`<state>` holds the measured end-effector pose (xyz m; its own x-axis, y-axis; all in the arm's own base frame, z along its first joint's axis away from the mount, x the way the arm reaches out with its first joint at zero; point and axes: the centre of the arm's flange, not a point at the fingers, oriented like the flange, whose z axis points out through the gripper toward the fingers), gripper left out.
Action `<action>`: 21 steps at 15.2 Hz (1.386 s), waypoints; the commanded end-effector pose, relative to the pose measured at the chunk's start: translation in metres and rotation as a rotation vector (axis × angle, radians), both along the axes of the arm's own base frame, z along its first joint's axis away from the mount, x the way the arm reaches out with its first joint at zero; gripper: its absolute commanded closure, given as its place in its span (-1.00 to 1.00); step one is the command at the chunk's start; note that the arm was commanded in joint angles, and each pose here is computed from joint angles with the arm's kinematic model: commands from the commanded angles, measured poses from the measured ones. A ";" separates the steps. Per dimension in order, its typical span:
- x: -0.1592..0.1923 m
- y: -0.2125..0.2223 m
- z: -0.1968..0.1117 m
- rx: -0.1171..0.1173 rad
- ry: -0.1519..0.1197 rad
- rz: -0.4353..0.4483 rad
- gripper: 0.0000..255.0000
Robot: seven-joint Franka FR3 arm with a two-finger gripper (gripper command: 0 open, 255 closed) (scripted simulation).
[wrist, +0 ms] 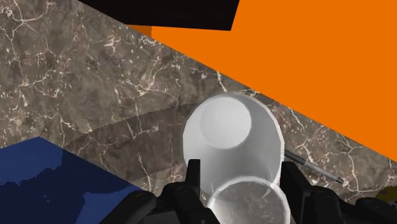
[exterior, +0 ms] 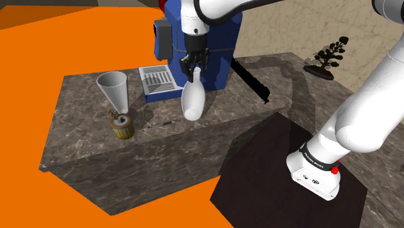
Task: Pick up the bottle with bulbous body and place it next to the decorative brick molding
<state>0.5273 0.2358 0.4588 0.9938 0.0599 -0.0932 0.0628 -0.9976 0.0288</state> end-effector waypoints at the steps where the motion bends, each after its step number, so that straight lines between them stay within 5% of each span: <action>1: -0.001 0.001 0.011 0.000 0.000 0.000 1.00; 21: -0.001 0.001 0.117 0.000 0.000 0.000 1.00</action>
